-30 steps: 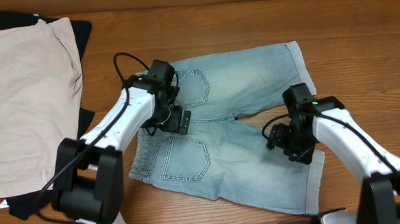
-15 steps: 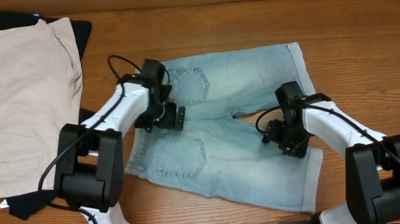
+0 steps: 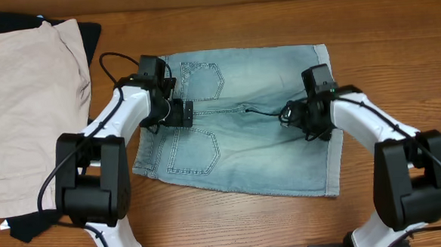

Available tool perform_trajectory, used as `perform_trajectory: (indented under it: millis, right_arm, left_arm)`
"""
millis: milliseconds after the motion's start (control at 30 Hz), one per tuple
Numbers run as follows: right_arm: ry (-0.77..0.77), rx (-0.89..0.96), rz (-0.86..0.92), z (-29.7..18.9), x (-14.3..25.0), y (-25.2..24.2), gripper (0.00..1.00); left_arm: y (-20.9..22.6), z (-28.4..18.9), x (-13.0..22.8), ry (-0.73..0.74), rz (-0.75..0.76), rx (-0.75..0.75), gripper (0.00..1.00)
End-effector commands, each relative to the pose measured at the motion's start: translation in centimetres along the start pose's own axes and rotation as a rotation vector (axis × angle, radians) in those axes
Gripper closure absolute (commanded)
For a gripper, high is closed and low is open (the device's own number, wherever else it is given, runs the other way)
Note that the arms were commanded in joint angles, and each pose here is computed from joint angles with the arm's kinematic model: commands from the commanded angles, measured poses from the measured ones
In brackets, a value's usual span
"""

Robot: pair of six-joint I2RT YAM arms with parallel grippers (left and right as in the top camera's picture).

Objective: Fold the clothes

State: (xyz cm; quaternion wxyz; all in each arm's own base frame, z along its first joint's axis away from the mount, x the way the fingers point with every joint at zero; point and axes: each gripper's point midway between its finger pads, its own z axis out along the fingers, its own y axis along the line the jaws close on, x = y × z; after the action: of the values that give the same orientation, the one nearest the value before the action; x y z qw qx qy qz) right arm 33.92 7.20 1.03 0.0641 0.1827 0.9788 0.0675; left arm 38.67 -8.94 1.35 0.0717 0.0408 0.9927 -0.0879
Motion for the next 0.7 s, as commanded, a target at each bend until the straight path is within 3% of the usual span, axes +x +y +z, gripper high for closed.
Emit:
perform_trajectory:
  millis: [0, 167, 333, 467, 667]
  right_arm:
    - [-0.036, 0.014, 0.002, -3.5, -2.3, 0.6, 0.00]
    - [-0.149, -0.046, -0.015, -12.6, -2.9, 2.2, 0.00]
    - [-0.234, -0.109, 0.004, -19.7, 0.2, 1.2, 0.00]
    - [-0.227, -0.159, -0.001, -22.9, 3.7, 0.2, 0.00]
    - [-0.085, -0.293, -0.019, -23.7, 8.1, 1.4, 0.00]
  left_arm:
    - [2.1, -0.8, -0.3, 0.068, -0.001, -0.081, 0.00]
    - [2.3, -8.9, -1.9, 0.091, -0.096, -0.184, 0.00]
    - [1.0, -16.0, -0.6, 0.090, -0.154, -0.161, 0.00]
    - [-0.4, -19.6, 1.6, 0.054, -0.139, -0.149, 0.00]
    - [-1.3, -21.7, 4.9, -0.008, -0.257, -0.112, 0.00]
